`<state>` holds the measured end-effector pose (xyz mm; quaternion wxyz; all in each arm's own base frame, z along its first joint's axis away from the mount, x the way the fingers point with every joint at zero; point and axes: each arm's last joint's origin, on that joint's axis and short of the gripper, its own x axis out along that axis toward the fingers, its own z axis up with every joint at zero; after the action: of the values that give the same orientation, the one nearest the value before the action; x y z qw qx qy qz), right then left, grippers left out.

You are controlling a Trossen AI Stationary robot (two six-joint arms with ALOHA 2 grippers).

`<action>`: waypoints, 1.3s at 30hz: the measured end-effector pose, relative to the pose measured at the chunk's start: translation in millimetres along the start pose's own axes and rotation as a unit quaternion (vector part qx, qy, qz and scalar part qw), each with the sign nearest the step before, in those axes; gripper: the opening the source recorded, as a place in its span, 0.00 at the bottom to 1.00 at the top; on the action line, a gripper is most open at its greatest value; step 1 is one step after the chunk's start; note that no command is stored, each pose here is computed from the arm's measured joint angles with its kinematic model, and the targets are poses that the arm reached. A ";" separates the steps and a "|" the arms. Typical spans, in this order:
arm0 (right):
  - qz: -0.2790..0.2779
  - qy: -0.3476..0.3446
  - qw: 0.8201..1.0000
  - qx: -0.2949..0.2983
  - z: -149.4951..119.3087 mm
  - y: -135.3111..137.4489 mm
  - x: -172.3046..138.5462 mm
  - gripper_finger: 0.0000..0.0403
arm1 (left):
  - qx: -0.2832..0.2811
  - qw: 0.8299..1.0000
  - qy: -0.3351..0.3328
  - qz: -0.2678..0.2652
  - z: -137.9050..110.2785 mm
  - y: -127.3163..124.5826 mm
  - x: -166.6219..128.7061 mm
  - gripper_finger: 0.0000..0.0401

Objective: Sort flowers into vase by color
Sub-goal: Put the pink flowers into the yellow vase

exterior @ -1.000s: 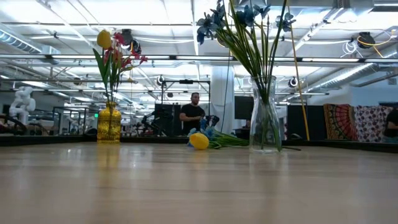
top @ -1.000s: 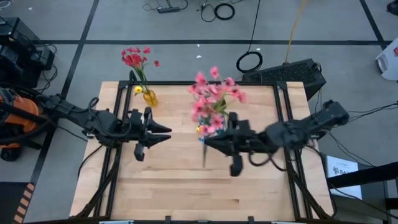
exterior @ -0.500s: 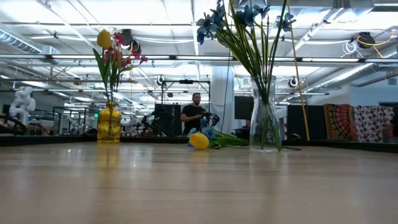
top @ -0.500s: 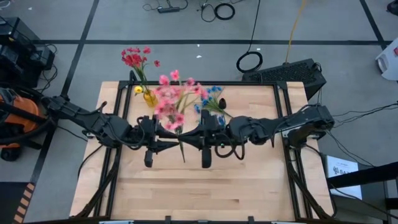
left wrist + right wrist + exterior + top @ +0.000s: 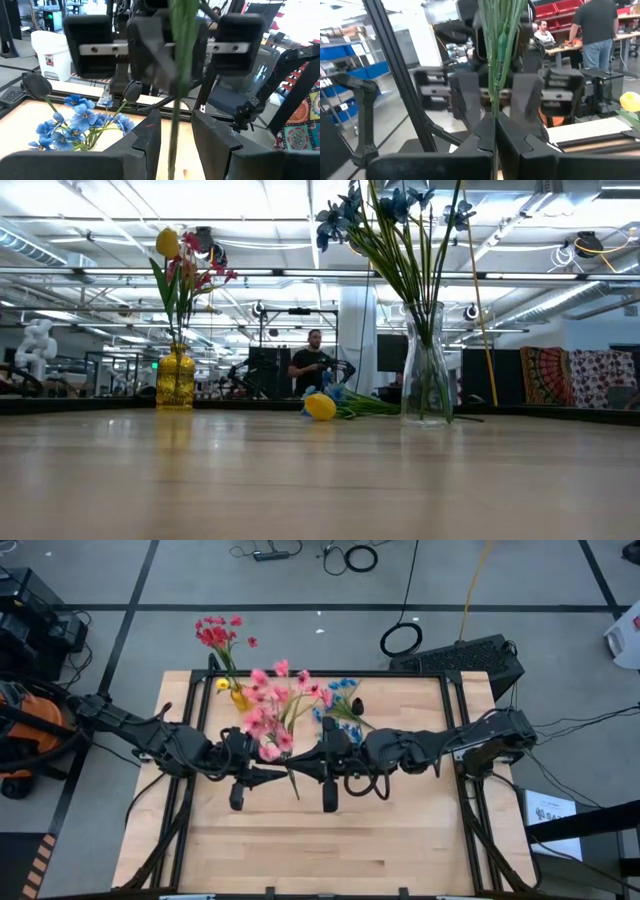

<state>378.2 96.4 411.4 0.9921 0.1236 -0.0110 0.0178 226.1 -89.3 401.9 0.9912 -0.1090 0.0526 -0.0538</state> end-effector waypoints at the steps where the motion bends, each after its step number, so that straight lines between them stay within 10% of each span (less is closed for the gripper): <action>1: -0.002 0.005 1.000 -0.001 -1.2 -0.3 0.1 0.00 | -0.001 1.000 0.000 0.000 0.1 0.0 0.0 0.29; 25: -0.002 0.000 1.000 -0.002 0.0 -1.5 0.5 0.00 | -0.016 1.000 -0.009 0.018 -4.7 -1.4 14.8 0.29; 39: -0.006 0.018 1.000 -0.002 -3.5 -2.3 0.4 0.01 | -0.011 1.000 0.007 0.025 -8.3 -0.4 14.8 0.02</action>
<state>378.7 95.0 407.4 0.9925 0.1215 0.0077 0.0137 239.7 -93.2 392.6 0.9906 -0.1178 0.0632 -0.0295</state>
